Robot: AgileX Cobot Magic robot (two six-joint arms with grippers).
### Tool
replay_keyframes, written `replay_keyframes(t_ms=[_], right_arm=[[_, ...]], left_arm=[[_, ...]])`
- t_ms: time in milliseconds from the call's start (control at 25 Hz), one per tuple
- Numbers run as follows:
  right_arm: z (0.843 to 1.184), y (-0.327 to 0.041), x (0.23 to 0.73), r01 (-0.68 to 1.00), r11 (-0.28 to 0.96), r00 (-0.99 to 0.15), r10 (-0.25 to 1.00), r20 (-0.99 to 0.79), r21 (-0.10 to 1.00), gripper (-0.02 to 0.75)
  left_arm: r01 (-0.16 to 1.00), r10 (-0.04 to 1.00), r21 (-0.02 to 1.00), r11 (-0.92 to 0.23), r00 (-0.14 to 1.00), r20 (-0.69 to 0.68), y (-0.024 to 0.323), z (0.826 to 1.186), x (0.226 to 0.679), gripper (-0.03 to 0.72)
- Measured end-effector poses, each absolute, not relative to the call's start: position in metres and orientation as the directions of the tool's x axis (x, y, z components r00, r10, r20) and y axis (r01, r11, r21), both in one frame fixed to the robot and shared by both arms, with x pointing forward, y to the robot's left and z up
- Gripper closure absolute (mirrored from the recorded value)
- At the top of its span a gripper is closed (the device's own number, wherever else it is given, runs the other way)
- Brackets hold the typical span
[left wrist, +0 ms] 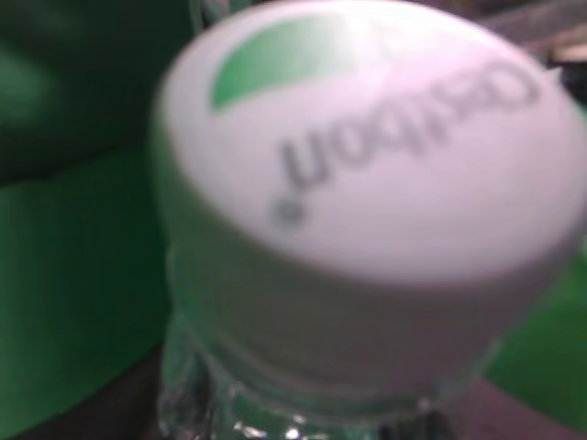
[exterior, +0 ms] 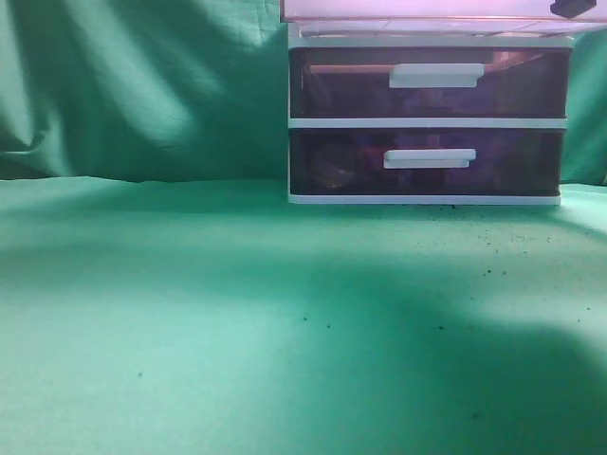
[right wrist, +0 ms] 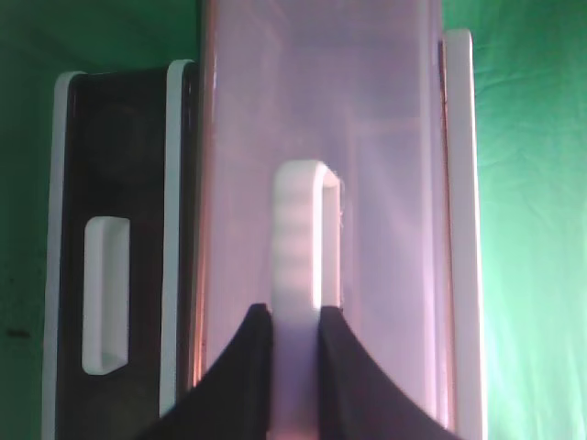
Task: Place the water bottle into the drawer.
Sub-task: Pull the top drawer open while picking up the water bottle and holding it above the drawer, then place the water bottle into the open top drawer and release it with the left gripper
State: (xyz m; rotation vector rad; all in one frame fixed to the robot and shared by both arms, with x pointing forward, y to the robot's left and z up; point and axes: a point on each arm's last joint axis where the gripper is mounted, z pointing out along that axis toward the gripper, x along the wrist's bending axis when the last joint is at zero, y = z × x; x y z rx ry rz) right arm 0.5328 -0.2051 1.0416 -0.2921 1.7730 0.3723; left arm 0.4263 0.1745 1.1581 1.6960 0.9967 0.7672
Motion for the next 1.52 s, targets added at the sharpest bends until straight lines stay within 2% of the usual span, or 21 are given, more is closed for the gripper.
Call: replay_keyframes(t_ms=[200, 320, 400, 560, 800, 1000, 1200, 1320, 1440, 1520], right_arm=[[1.042, -0.205, 0.533, -0.388, 0.917, -0.23, 0.0, -0.973, 0.092, 0.64], [1.042, -0.205, 0.533, -0.388, 0.917, -0.229, 0.0, -0.973, 0.092, 0.64], [1.042, -0.205, 0.533, -0.387, 0.917, -0.229, 0.0, -0.973, 0.091, 0.64], [1.042, -0.205, 0.533, -0.387, 0.917, -0.23, 0.003, -0.973, 0.094, 0.64], [1.041, -0.205, 0.533, -0.373, 0.916, -0.255, 0.054, -0.965, 0.15, 0.64], [1.042, -0.205, 0.532, -0.37, 0.915, -0.261, 0.064, -0.963, 0.16, 0.64], [1.041, -0.205, 0.532, -0.37, 0.915, -0.265, 0.061, -0.962, 0.16, 0.64], [1.041, -0.205, 0.532, -0.37, 0.915, -0.265, 0.061, -0.962, 0.16, 0.64], [1.041, -0.206, 0.532, -0.368, 0.916, -0.27, 0.059, -0.961, 0.16, 0.64], [1.041, -0.206, 0.532, -0.368, 0.915, -0.27, 0.063, -0.961, 0.164, 0.64]], left_arm=[[-0.035, 0.837, 0.999, -0.008, 0.546, 0.026, 0.155, 1.238, 0.437, 0.391], [-0.122, 0.818, 0.991, 0.049, 0.574, 0.03, 0.136, 1.265, 0.455, 0.391], [-0.133, 0.813, 0.99, 0.051, 0.581, 0.036, 0.12, 1.268, 0.474, 0.391], [-0.094, 0.81, 0.995, 0.012, 0.585, 0.046, 0.082, 1.25, 0.52, 0.391], [-0.009, 0.805, 0.998, -0.07, 0.59, 0.061, 0.038, 1.197, 0.576, 0.391], [0.015, 0.799, 0.975, -0.223, 0.576, 0.174, 0.024, 1.157, 0.597, 0.391], [0.054, 0.804, 0.96, -0.276, 0.561, 0.199, 0.022, 1.141, 0.605, 0.391], [0.08, 0.813, 0.965, -0.25, 0.559, 0.164, 0.023, 1.139, 0.607, 0.264], [0.079, 0.813, 0.97, -0.228, 0.565, 0.145, 0.022, 1.141, 0.606, 0.071], [0.052, 0.802, 0.977, -0.206, 0.582, 0.139, 0.02, 1.144, 0.605, 0.043]])
